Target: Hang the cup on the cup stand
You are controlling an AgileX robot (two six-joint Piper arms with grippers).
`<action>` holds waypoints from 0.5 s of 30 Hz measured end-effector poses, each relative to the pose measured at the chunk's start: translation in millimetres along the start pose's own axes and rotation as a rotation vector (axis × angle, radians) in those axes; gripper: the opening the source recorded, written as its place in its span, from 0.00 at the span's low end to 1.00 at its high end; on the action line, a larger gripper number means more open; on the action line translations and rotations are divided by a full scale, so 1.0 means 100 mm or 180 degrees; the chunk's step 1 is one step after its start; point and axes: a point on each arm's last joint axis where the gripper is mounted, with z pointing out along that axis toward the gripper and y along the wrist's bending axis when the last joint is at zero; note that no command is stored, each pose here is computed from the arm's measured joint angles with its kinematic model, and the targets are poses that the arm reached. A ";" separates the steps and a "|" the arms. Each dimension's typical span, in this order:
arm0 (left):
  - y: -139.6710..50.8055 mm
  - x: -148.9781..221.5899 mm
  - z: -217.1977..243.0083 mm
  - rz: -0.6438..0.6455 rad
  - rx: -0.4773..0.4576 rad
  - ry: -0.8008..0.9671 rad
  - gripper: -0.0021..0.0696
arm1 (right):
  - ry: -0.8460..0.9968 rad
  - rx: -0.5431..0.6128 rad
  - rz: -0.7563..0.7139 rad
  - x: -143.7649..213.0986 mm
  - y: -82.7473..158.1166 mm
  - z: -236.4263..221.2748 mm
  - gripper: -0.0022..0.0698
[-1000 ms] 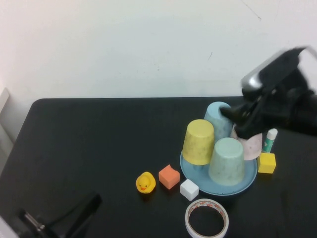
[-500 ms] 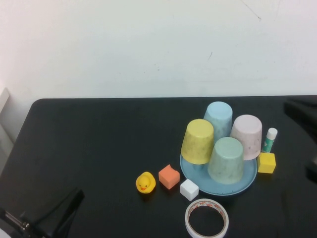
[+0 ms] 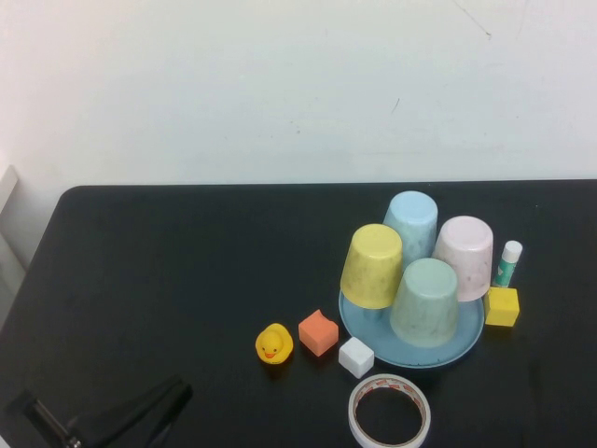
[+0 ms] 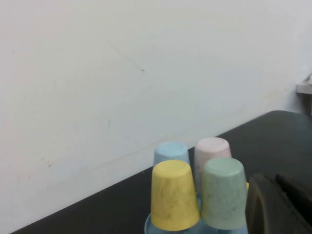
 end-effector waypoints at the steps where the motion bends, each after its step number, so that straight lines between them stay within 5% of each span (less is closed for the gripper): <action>1: 0.00 0.00 0.00 0.0011 0.0016 0.0001 0.03 | -0.0034 0.0004 -0.0004 0.02 0.02 -0.04 0.03; 15: -0.02 0.00 0.00 0.0055 0.0079 0.0007 0.03 | -0.0148 -0.0089 -0.0010 0.20 0.14 -0.21 0.03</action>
